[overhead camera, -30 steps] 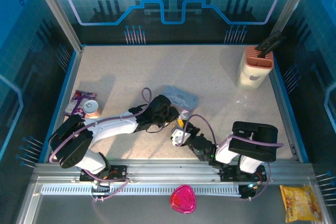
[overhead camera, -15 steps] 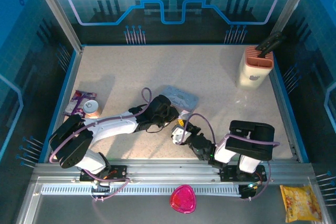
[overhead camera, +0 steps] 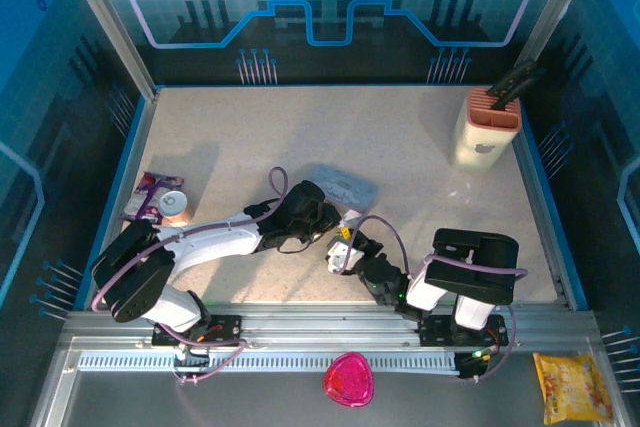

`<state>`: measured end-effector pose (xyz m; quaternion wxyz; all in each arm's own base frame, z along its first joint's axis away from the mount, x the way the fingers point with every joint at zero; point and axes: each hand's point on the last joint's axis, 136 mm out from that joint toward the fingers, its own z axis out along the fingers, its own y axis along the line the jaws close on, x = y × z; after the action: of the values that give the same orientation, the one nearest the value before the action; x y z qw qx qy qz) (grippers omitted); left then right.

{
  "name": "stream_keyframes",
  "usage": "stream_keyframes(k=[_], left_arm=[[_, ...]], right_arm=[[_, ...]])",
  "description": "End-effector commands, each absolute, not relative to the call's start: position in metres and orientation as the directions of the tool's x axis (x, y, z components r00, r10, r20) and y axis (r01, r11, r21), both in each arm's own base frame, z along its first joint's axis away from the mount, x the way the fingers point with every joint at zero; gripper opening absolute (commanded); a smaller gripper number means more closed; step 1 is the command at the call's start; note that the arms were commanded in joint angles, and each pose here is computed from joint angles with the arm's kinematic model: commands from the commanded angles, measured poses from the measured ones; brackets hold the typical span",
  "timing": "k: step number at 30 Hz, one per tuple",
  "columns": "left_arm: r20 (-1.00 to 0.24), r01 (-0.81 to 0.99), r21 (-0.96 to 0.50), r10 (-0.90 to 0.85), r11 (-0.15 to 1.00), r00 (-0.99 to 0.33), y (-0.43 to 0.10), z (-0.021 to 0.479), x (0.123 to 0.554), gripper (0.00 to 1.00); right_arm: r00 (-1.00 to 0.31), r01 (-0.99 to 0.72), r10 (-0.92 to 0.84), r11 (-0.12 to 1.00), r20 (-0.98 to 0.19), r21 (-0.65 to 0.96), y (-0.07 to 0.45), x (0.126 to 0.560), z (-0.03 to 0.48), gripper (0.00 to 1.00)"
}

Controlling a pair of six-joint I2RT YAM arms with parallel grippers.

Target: Unlock a padlock with a key

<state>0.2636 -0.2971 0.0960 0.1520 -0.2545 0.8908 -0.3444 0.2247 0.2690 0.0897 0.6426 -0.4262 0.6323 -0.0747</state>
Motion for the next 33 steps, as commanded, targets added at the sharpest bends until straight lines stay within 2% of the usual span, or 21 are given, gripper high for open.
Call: stream_keyframes(k=[1, 7, 13, 22, 33], left_arm=[[-0.088, -0.315, -0.745, -0.555, 0.588, -0.827, -0.308, 0.122, 0.267, 0.01], [-0.085, -0.315, -0.741, -0.548, 0.593, -0.832, -0.311, 0.120, 0.266, 0.01], [-0.085, -0.313, -0.738, -0.542, 0.597, -0.836, -0.314, 0.118, 0.265, 0.01], [-0.076, -0.313, -0.741, -0.536, 0.595, -0.841, -0.319, 0.117, 0.264, 0.01], [-0.072, -0.312, -0.738, -0.530, 0.598, -0.845, -0.321, 0.113, 0.260, 0.00]], right_arm=[[0.199, -0.424, -0.570, 0.684, -0.798, -0.594, 0.271, 0.228, 0.109, 0.18], [0.195, -0.450, -0.532, 0.698, -0.824, -0.557, 0.280, 0.225, 0.110, 0.17], [0.168, -0.469, -0.496, 0.720, -0.852, -0.511, 0.284, 0.226, 0.105, 0.12], [0.175, -0.490, -0.484, 0.712, -0.857, -0.503, 0.291, 0.222, 0.105, 0.20], [0.166, -0.493, -0.458, 0.728, -0.873, -0.476, 0.294, 0.223, 0.108, 0.20]])
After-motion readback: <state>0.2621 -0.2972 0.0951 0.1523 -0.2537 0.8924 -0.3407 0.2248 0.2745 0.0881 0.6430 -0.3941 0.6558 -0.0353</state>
